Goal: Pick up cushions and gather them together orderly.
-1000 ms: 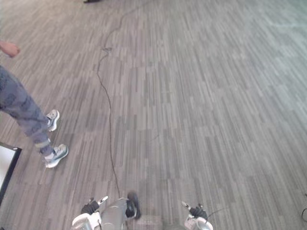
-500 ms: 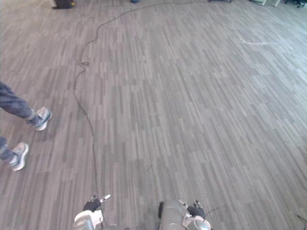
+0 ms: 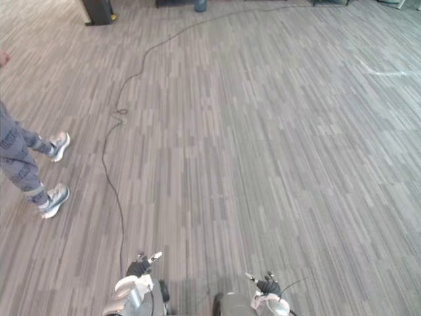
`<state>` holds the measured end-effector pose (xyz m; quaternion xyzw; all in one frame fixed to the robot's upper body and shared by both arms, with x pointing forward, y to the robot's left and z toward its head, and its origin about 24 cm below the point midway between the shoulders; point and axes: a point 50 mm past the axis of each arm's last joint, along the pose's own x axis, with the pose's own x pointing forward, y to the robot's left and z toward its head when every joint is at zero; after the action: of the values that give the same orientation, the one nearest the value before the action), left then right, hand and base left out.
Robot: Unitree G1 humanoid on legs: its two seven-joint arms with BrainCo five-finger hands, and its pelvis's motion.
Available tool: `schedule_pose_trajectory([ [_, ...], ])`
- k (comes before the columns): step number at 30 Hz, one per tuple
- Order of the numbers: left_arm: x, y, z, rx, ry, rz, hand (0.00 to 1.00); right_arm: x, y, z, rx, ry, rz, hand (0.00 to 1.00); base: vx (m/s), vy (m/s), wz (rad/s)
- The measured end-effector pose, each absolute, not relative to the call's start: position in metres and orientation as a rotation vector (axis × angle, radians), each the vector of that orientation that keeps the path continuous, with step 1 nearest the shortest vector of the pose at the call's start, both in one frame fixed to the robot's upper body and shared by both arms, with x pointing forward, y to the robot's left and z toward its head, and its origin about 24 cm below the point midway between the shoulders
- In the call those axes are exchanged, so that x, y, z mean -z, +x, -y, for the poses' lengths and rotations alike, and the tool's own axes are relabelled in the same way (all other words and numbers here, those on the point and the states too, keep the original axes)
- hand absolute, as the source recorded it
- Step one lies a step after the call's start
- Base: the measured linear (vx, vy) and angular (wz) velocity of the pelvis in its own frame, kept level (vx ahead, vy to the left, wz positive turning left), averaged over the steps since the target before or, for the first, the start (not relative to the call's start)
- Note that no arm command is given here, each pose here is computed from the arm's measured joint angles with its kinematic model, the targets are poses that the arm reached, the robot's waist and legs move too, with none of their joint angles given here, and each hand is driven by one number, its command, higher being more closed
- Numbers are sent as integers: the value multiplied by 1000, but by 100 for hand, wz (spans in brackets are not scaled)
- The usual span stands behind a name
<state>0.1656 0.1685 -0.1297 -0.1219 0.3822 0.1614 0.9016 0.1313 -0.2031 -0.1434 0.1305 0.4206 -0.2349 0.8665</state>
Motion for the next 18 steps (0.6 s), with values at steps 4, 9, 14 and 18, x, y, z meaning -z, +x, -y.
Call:
schedule_pose_trajectory([
  [4, 132, 160, -185, -360, -210, -806, 0, 152, 120, 184, 475, 317, -947, 0, 864, 309, -78],
  [9, 141, 145, -188, -365, -188, -884, 0, 144, 129, 182, 414, 279, -877, 0, 682, 183, -106],
  [14, 138, 165, -172, -299, -191, -877, 0, 133, 141, 192, 433, 272, -797, 0, 641, 60, -40],
  [18, 142, 162, -158, -252, -192, -911, 0, 136, 138, 206, 453, 244, -824, 0, 816, -152, 3],
])
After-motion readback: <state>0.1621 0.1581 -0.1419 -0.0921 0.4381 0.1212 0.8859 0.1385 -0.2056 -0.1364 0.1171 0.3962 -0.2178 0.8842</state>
